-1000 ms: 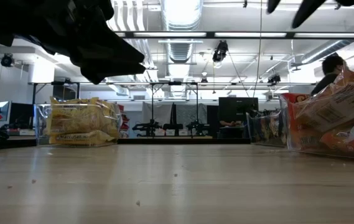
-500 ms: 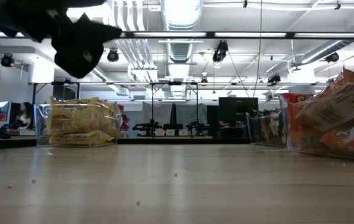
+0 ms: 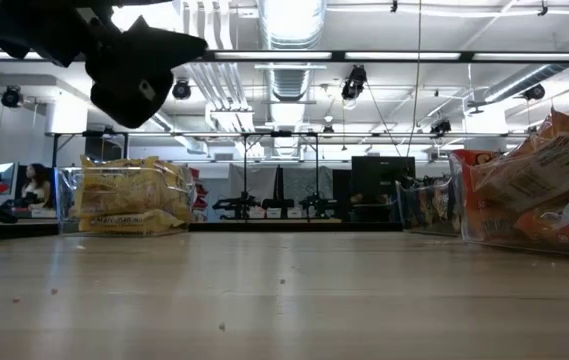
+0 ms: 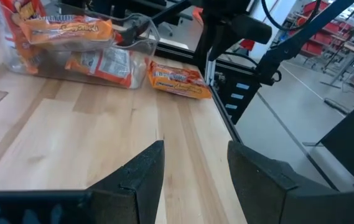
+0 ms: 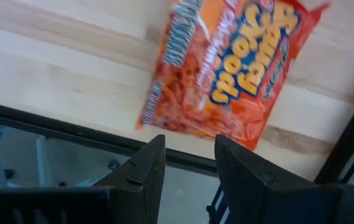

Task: Sort Maruchan noodles
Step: Put the orange noodle pack into the bottom transparent bin

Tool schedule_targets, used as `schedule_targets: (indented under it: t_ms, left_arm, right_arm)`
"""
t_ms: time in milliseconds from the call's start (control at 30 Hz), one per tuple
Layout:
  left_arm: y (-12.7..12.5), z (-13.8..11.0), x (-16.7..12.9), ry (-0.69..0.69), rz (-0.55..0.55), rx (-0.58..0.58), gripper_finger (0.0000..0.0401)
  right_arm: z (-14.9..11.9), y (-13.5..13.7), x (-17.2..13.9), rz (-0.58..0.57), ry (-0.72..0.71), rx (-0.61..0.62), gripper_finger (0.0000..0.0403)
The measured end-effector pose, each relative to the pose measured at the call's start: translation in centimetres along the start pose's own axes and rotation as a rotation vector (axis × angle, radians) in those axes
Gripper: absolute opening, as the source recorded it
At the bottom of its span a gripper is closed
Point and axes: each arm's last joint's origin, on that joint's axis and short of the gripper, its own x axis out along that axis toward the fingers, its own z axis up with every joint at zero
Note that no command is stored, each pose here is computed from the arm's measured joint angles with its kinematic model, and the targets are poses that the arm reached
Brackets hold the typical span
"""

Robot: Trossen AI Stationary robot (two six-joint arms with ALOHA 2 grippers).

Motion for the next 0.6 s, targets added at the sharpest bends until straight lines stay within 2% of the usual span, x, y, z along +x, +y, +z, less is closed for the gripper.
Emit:
schedule_targets:
  t_ms: [67, 267, 600]
  left_arm:
    - [-0.1, -0.1, 0.4, 0.002, 0.000, 0.002, 0.0160]
    - [-0.5, -0.1, 1.5, 0.008, 0.001, 0.017, 0.0160]
    - [-1.8, 1.2, 2.4, -0.027, -0.054, 0.035, 0.0160]
  right_arm:
    - [-0.4, -0.3, 0.7, -0.010, 0.003, 0.015, 0.0127]
    - [-0.7, -0.4, 3.7, -0.164, 0.034, 0.027, 0.0127]
    - [-1.0, 0.5, 6.7, -0.200, -0.001, -0.006, 0.0127]
